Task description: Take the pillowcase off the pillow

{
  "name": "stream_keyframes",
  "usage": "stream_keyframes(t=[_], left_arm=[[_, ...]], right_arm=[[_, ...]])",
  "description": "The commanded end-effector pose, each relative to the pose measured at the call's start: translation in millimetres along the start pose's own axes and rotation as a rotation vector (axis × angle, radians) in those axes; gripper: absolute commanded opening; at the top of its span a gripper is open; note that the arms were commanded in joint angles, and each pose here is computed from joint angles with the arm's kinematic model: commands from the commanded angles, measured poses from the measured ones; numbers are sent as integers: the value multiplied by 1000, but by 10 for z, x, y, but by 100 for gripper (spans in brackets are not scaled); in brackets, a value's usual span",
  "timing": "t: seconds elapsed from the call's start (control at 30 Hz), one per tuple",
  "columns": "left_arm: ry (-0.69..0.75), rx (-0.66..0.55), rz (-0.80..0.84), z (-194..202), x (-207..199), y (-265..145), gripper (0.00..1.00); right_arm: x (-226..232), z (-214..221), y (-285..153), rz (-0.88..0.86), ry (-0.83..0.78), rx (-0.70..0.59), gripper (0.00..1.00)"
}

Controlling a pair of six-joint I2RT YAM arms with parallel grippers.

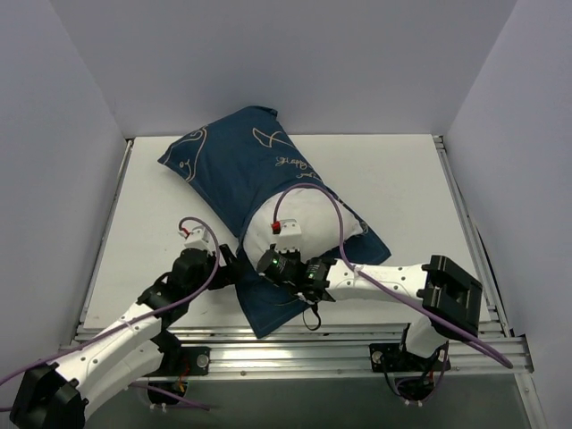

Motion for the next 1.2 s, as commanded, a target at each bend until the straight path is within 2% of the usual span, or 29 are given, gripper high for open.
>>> stream_keyframes(t=[0.0,0.1,0.23,0.33,0.37,0.47,0.5,0.7,0.87,1.0,1.17], left_arm=[[28,-52,133,-122,-266,125,89],[51,-58,87,-141,-272,272,86],[61,-94,30,-195,-315,477,75],[51,-102,49,-202,-383,609,54],[44,-111,44,-220,-407,664,39],[24,-142,24,-277,-473,763,16],[12,-170,-22,-304,-445,794,3],[-70,-271,-195,-410,-367,1015,2],[-174,-295,-285,-417,-183,1229,2],[-197,-297,-306,-453,-162,1392,2],[-176,-265,-253,-484,-276,1574,3]], right_arm=[[3,-247,-128,-43,31,-91,0],[-4,-299,-187,-62,18,-107,0],[-6,-368,-252,-85,1,-123,0],[-4,-429,-324,-122,-19,-133,0],[-6,-478,-378,-140,-17,-145,0],[-44,-592,-562,-206,-28,-178,0],[-73,-612,-629,-218,-33,-184,0],[-480,-858,-1342,-298,-40,-269,0],[-919,-954,-1991,-360,-13,-329,0],[-1085,-904,-2254,-437,-1,-335,0],[-1078,-765,-2225,-491,-18,-295,0]])
Point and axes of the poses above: each gripper's point midway between its finger pads, its own y axis out along the fingers, its own x axis along the line the jaws close on, z = x × y, the point moved 10 cm from there along -y, back along the fingers, and after that the axes turned 15 degrees about -y, right-handed, at the moved point
